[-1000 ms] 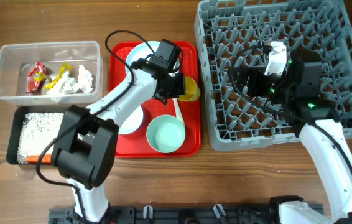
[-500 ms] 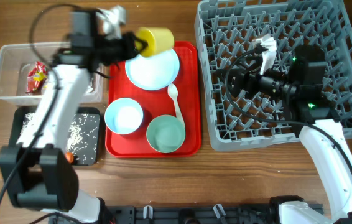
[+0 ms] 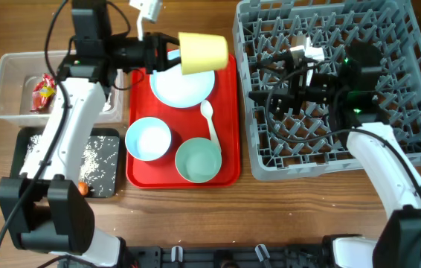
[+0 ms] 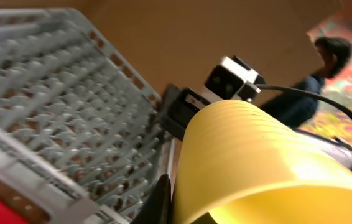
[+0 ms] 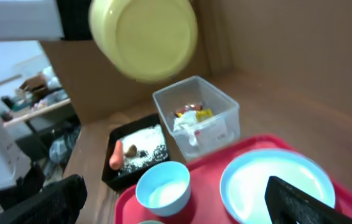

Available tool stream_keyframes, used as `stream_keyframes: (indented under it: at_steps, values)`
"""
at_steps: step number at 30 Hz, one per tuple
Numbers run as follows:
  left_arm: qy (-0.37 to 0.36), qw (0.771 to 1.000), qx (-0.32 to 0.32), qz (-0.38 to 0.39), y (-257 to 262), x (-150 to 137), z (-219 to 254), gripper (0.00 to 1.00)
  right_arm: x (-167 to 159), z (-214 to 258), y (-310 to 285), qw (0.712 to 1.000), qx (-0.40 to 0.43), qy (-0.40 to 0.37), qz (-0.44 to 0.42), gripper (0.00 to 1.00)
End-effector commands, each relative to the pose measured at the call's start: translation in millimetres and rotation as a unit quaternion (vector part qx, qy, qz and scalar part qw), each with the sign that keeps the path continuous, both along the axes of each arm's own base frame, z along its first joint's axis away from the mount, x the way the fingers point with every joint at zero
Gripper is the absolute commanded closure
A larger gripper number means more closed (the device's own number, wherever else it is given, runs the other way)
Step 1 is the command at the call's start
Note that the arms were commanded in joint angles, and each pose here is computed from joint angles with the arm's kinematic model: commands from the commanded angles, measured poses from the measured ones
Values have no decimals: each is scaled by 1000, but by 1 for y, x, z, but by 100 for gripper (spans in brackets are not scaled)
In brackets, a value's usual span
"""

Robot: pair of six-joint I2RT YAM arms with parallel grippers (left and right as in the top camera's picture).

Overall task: Sort waste into correct bins and load items into the dishwasher rack
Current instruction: 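Lift the yellow cup with left gripper toward the right gripper, then grasp the yellow cup with the right gripper from the left gripper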

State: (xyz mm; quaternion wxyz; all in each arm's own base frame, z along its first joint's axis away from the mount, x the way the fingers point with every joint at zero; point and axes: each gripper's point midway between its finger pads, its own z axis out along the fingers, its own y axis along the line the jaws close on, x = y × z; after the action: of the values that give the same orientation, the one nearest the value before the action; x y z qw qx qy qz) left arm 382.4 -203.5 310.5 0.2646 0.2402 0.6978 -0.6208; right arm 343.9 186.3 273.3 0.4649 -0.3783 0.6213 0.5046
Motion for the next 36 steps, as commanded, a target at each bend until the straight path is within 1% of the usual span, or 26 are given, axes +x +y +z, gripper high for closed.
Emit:
stream_keyframes:
  at_steps: [1,5,10,15,25,29,34,36]
  values:
    - [-3,999,-10,-39,-15,-8,-4,96,-9,12,4,999,13,-28,44,6]
    - [7,999,-5,-48,-27,-9,-14,94,-8,19,4,998,17,-40,44,5]
    - [3,1000,19,-24,-40,-2,-24,94,-11,20,9,998,17,-43,51,5]
    - [-5,999,18,-38,-51,-7,-23,95,-16,21,19,996,18,-51,64,5]
    - [-5,999,18,-45,-56,-11,-23,95,-25,30,33,991,22,-96,87,5]
    - [-4,999,18,-49,-59,-13,-23,95,-25,31,39,991,22,-100,83,5]
    - [-4,998,18,-52,-61,-15,-23,95,-24,34,40,990,24,-114,82,8]
    - [-4,998,18,-54,-62,-16,-23,95,-24,36,40,989,25,-123,82,12]
